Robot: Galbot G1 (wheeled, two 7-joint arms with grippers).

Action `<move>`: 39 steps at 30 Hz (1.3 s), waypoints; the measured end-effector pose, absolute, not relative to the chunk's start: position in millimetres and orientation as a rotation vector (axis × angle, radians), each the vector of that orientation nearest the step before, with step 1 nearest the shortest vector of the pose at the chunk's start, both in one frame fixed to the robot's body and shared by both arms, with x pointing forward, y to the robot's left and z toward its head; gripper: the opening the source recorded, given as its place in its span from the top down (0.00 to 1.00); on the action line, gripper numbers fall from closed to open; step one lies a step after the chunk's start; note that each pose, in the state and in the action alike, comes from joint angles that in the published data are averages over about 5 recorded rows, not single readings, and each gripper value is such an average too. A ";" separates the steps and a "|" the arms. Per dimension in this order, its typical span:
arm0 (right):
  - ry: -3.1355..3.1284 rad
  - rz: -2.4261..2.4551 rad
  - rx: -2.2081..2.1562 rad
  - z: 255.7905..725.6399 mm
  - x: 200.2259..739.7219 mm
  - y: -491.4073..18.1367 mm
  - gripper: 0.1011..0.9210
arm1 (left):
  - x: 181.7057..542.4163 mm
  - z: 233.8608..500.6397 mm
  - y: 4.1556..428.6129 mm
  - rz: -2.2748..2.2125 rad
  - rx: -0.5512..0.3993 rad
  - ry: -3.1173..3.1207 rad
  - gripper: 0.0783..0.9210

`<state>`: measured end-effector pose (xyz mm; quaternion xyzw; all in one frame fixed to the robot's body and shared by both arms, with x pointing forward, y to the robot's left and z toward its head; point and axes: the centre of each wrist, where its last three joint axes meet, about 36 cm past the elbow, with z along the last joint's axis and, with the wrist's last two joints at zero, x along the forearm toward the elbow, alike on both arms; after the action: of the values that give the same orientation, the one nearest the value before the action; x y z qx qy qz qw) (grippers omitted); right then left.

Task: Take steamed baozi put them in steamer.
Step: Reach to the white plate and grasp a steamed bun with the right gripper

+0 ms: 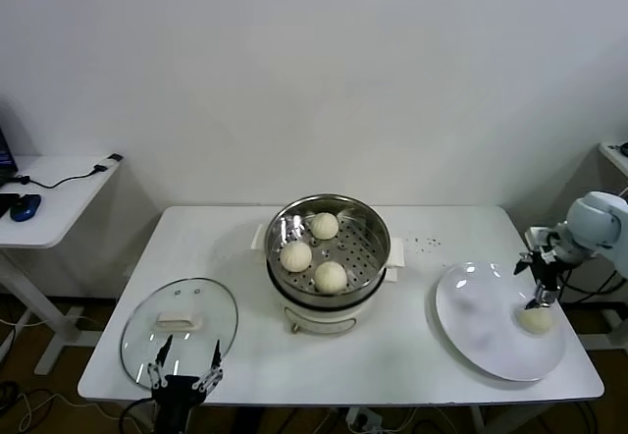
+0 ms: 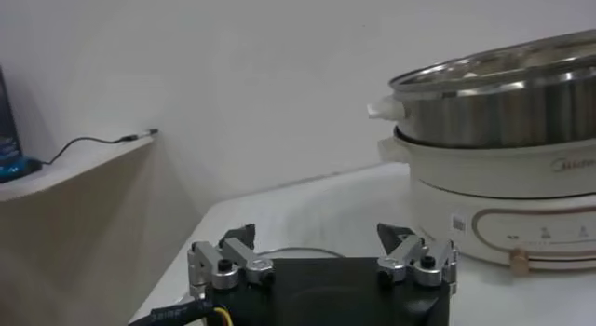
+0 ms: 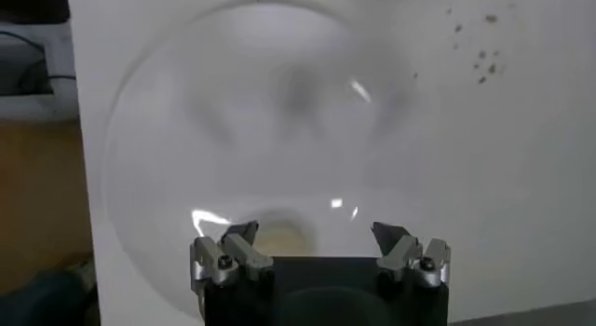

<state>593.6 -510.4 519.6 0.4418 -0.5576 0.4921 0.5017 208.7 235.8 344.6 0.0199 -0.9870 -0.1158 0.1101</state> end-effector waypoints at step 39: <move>-1.275 1.155 1.019 453.6 584.6 -531.0 0.35 | 205.8 341.7 233.5 -0.356 0.064 -2.888 0.12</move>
<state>584.6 -531.0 453.6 0.4288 -0.5365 0.4860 0.5404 205.8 233.5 341.7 0.0217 -0.9856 -0.1216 0.1152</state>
